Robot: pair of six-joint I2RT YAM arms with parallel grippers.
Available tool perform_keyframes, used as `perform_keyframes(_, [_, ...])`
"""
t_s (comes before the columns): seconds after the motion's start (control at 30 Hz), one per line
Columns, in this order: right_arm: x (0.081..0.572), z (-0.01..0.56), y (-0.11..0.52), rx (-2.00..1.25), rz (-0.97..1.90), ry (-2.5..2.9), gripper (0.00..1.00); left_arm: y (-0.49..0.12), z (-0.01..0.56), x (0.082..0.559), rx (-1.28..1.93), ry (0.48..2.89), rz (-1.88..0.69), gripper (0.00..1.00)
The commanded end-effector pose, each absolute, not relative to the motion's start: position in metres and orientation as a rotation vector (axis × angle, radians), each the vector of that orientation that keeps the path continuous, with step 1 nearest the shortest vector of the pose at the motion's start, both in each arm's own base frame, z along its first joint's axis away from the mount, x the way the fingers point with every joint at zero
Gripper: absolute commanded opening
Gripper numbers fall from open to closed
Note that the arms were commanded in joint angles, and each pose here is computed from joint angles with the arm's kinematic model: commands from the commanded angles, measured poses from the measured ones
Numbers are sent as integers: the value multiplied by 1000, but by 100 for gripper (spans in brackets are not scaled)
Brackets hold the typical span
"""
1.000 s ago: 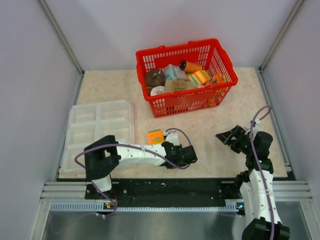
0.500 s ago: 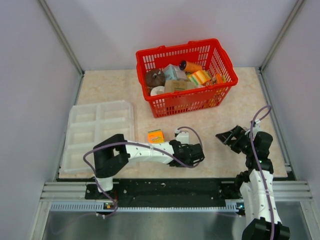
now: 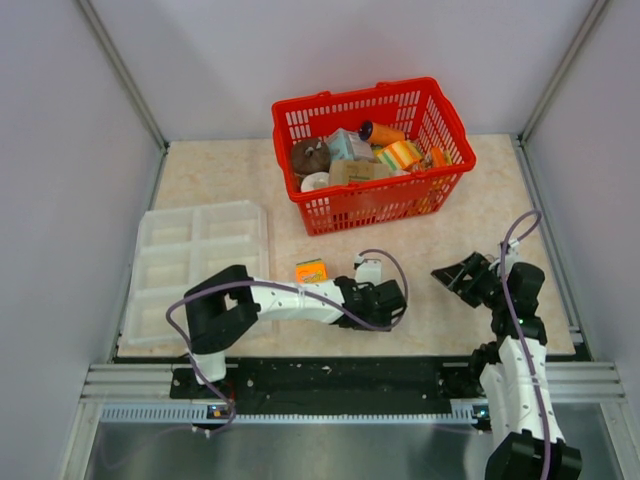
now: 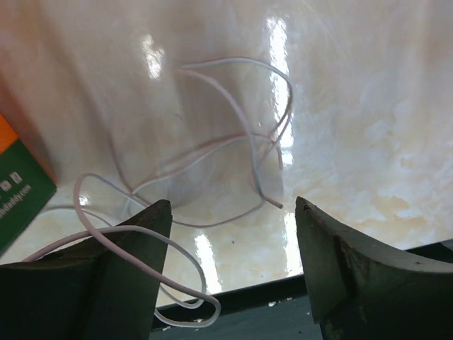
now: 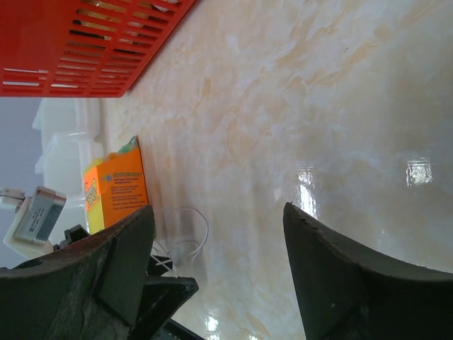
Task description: Untangle the cables
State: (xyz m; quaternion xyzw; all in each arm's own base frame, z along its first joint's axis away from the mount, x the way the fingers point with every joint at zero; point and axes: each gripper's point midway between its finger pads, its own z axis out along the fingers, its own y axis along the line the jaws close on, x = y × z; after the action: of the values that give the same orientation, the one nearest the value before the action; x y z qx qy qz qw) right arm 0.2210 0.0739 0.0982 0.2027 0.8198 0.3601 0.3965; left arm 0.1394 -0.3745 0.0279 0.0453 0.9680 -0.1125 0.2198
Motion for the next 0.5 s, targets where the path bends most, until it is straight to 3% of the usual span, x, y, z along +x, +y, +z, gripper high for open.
perform_keyframes(0.0, [225,105,76,470,920,2046,72,-388,37,162,65,2631,-335,72])
perform_keyframes(0.1, [225,106,76,467,925,2044,72,-387,38,174,34,2599,-281,69])
perform_keyframes(0.2, [224,104,76,469,925,2046,72,-393,41,185,24,2582,-253,58])
perform_keyframes(0.33, [224,105,77,464,932,2044,72,-389,35,194,9,2583,-221,24])
perform_keyframes(0.4, [224,106,77,465,931,2042,72,-390,35,193,30,2591,-243,0])
perform_keyframes(0.47, [224,106,77,465,929,2040,72,-389,36,192,64,2590,-253,0])
